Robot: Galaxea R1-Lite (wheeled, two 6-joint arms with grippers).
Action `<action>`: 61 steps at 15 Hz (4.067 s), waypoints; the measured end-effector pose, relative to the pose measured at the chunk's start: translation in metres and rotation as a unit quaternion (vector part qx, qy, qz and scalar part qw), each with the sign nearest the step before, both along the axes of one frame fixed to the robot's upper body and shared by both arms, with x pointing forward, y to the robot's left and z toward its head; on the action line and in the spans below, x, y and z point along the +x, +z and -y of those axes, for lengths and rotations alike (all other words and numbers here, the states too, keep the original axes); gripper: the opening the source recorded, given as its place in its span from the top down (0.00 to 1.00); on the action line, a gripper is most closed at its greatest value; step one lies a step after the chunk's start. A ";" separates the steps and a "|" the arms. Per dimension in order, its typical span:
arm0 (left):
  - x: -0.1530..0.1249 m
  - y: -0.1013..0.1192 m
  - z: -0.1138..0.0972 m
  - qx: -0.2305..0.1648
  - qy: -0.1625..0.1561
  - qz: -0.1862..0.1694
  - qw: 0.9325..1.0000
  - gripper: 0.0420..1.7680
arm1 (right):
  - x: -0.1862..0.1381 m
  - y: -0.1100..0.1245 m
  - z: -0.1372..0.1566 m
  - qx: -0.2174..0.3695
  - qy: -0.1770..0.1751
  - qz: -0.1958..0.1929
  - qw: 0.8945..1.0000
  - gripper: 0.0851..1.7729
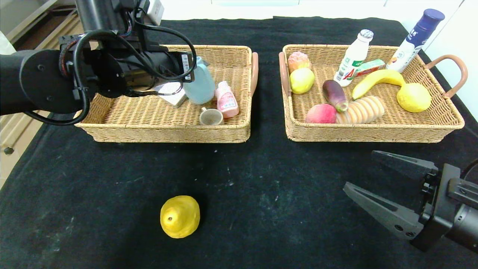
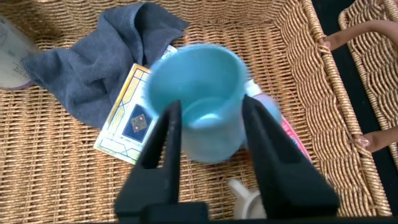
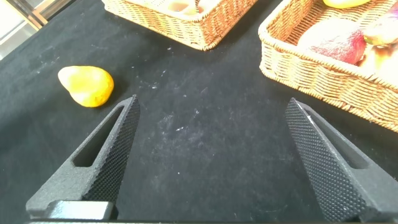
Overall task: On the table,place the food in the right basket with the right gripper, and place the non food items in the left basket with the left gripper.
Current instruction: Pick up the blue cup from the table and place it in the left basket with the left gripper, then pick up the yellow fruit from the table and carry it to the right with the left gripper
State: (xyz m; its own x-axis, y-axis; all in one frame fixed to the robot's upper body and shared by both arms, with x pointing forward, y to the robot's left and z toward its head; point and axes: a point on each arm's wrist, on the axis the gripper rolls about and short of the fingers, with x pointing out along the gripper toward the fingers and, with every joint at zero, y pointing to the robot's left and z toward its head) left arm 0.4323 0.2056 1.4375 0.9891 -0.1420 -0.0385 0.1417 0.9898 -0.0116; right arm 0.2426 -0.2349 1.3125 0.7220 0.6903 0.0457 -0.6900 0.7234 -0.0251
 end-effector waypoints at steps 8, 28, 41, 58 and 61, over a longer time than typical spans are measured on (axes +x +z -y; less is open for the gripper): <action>-0.012 -0.002 -0.002 0.005 -0.001 -0.013 1.000 0.22 | 0.000 0.000 0.000 0.000 0.000 0.000 1.000 0.04; -0.153 -0.029 -0.005 0.092 -0.085 -0.169 0.978 0.05 | 0.001 -0.003 -0.001 -0.005 0.000 -0.006 1.000 0.04; -0.171 -0.076 -0.006 0.121 -0.100 -0.243 0.957 0.04 | 0.002 -0.006 -0.001 -0.009 0.000 -0.009 1.000 0.04; -0.164 -0.127 0.009 0.165 -0.103 -0.320 0.927 0.03 | 0.000 -0.003 0.000 -0.006 0.000 -0.004 1.000 0.04; -0.161 -0.130 0.012 0.165 -0.100 -0.327 0.925 0.03 | 0.000 -0.003 0.000 -0.005 0.000 -0.002 1.000 0.04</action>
State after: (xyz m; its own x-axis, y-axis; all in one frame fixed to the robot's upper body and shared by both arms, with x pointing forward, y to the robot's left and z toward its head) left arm 0.2717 0.1937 1.3074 0.6943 -0.1934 -0.6932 0.3914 0.9098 0.1382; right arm 0.2428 -0.2348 1.3098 0.7227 0.6903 0.0349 -0.6896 0.7235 -0.0298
